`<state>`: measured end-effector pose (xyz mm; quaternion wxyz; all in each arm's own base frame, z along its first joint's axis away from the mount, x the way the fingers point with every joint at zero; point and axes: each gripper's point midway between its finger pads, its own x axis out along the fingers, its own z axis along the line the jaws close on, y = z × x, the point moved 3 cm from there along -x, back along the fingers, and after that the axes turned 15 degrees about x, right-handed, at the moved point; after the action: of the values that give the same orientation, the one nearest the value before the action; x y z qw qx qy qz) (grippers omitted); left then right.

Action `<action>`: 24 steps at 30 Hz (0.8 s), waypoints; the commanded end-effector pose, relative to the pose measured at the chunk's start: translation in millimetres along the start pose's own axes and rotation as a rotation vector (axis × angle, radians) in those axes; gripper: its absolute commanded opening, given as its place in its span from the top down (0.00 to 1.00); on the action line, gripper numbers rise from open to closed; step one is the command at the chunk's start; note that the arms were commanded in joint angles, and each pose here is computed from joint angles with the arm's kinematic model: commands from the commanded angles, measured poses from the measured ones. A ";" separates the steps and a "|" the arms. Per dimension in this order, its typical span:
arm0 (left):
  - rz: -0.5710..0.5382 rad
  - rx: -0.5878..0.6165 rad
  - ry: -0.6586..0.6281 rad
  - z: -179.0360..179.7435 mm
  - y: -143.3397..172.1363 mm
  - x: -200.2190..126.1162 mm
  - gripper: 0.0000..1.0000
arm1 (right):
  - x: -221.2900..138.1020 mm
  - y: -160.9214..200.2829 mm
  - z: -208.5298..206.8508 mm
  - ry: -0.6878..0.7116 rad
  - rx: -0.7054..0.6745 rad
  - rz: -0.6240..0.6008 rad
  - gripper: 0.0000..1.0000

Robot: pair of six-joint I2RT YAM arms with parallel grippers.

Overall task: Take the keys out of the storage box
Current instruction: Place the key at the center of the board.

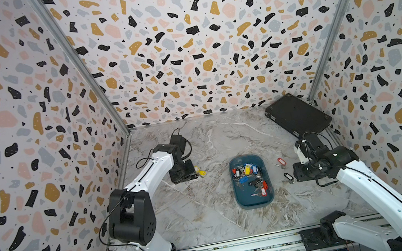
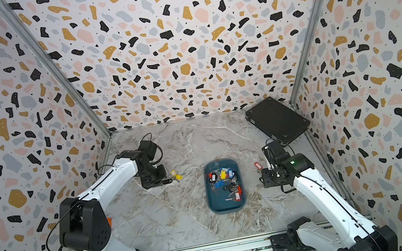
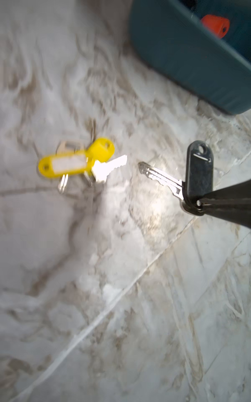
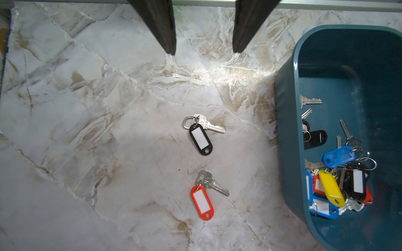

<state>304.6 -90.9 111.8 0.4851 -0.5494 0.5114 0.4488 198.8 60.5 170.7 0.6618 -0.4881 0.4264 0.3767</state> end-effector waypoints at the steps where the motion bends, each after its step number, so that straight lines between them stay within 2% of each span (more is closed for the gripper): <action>1: -0.005 -0.009 0.049 4.3 -12.4 16.5 1.00 | 1.7 4.3 12.0 -0.058 -0.038 0.039 0.51; 4: 0.016 -0.033 0.048 9.0 -15.7 30.0 1.00 | 4.4 10.0 23.4 -0.090 -0.078 0.083 0.48; 5: 0.022 -0.037 0.050 9.3 -16.1 33.0 0.94 | 4.4 12.4 27.8 -0.098 -0.096 0.098 0.47; 8: 0.028 -0.035 0.062 7.9 -16.0 34.1 0.51 | 3.3 18.5 38.6 -0.108 -0.145 0.133 0.43; 10: 0.002 -0.026 0.064 7.6 -16.5 26.4 0.38 | 1.3 20.1 40.6 -0.099 -0.156 0.142 0.43; 11: -0.015 -0.018 0.058 8.2 -17.0 21.0 0.19 | -0.2 20.2 40.6 -0.094 -0.158 0.139 0.42; 12: -0.029 -0.008 0.051 8.9 -17.4 15.2 0.14 | -1.5 20.3 41.7 -0.101 -0.162 0.139 0.41; 14: -0.063 0.020 0.026 11.4 -18.5 0.6 0.10 | -7.1 19.2 44.9 -0.109 -0.165 0.141 0.39; 19: -0.187 0.106 0.018 9.9 -25.9 -30.9 0.12 | -11.0 15.2 70.3 -0.148 -0.209 0.163 0.36; 24: -0.243 0.122 0.024 11.5 -22.7 -31.6 0.12 | 2.6 12.7 103.9 -0.151 -0.269 0.203 0.34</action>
<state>327.0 -79.7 148.8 0.5480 -0.5907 0.4748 0.3539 204.7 151.0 179.0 0.5839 -0.4992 0.3714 0.5215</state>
